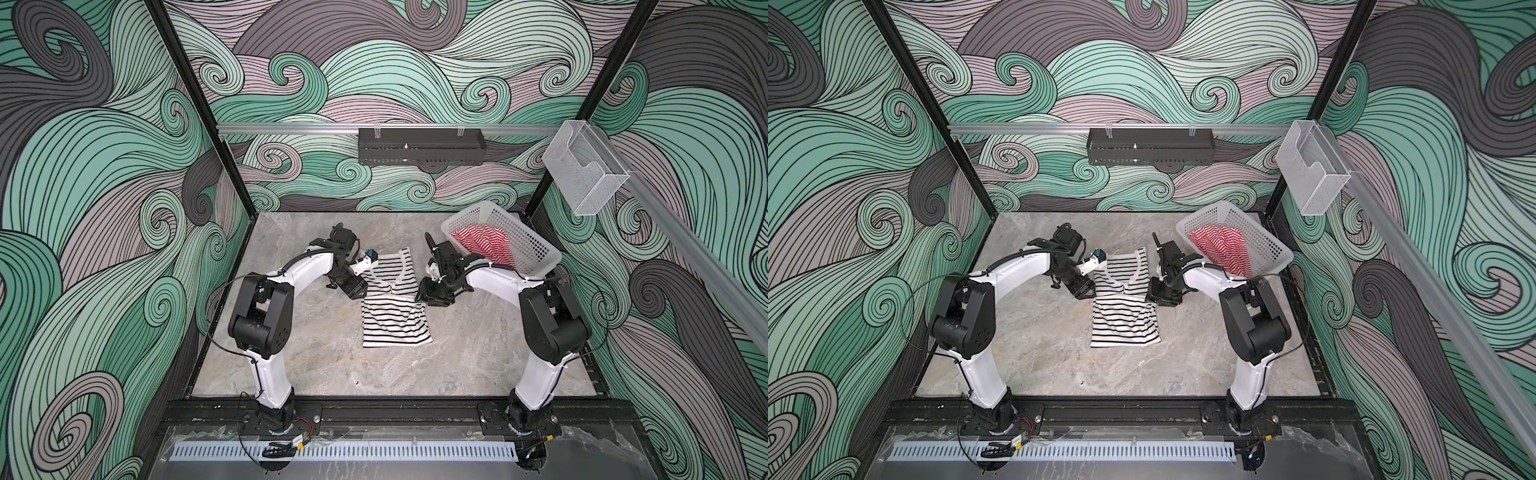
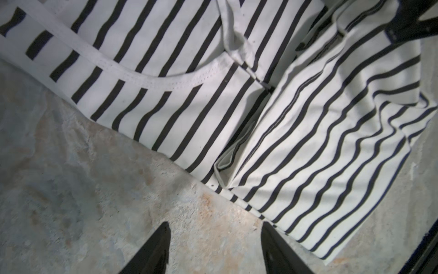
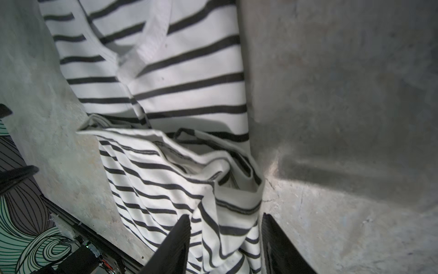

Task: Fold and stack tank tops
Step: Rotate the tank top at the center of the table, then smooth out the tank top at the center of the table.

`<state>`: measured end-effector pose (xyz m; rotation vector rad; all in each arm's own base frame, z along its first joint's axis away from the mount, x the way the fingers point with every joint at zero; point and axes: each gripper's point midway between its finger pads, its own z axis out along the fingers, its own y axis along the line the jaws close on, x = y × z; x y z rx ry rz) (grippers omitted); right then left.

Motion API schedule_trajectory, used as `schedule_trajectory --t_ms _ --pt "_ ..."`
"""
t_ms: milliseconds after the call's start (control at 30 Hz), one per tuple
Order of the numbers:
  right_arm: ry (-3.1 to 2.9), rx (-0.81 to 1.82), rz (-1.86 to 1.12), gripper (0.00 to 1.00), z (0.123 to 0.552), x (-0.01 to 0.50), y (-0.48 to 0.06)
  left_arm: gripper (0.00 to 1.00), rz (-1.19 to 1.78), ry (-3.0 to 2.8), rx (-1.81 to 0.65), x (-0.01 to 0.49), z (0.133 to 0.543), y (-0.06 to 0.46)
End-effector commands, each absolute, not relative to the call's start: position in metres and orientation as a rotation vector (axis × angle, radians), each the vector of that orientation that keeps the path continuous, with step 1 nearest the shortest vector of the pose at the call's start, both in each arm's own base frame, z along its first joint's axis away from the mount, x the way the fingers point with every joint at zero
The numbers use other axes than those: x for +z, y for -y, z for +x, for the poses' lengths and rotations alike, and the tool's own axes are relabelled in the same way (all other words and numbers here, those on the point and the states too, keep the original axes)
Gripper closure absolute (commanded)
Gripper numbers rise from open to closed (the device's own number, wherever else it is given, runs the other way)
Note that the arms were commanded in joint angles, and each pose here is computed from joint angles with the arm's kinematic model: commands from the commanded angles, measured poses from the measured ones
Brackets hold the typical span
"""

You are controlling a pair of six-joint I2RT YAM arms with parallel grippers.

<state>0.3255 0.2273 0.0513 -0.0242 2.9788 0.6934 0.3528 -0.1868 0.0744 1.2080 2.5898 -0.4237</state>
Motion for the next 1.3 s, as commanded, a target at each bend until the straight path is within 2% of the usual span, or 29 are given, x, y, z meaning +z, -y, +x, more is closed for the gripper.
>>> schedule_trajectory --t_ms 0,300,500,633,800,867,933,1000,1100,1167,1267 --pt "-2.981 0.684 -0.035 0.49 0.338 0.047 -0.226 0.35 1.174 -2.657 -0.555 0.068 0.346 0.195" --pt "-3.012 0.665 -0.037 0.56 0.344 0.035 -0.224 0.34 1.171 -2.698 -0.647 0.061 0.346 0.204" --pt "-3.015 0.699 -0.07 0.65 0.343 0.033 -0.23 0.34 1.178 -2.713 -0.678 0.054 0.346 0.21" --pt "-3.013 0.713 -0.092 0.71 0.346 0.032 -0.234 0.35 1.21 -2.735 -0.656 0.045 0.345 0.214" --pt "-3.017 0.734 -0.132 0.73 0.348 0.03 -0.242 0.37 1.253 -2.765 -0.608 0.032 0.342 0.219" --pt "-3.013 0.741 -0.163 0.78 0.348 0.03 -0.247 0.39 1.256 -2.776 -0.615 0.03 0.341 0.219" --pt "-3.009 0.747 -0.204 0.9 0.347 0.033 -0.251 0.47 1.259 -2.776 -0.629 0.032 0.34 0.22" --pt "-2.977 0.758 -0.249 1.0 0.346 0.043 -0.256 0.65 1.263 -2.763 -0.632 0.037 0.34 0.22" --pt "-2.92 0.789 -0.303 1.0 0.346 0.061 -0.261 0.87 1.264 -2.721 -0.63 0.052 0.339 0.221" --pt "-2.879 0.817 -0.329 1.0 0.347 0.075 -0.264 0.98 1.261 -2.693 -0.637 0.064 0.338 0.221" --pt "-2.808 0.891 -0.365 1.0 0.348 0.097 -0.272 1.0 1.268 -2.648 -0.659 0.083 0.334 0.224"
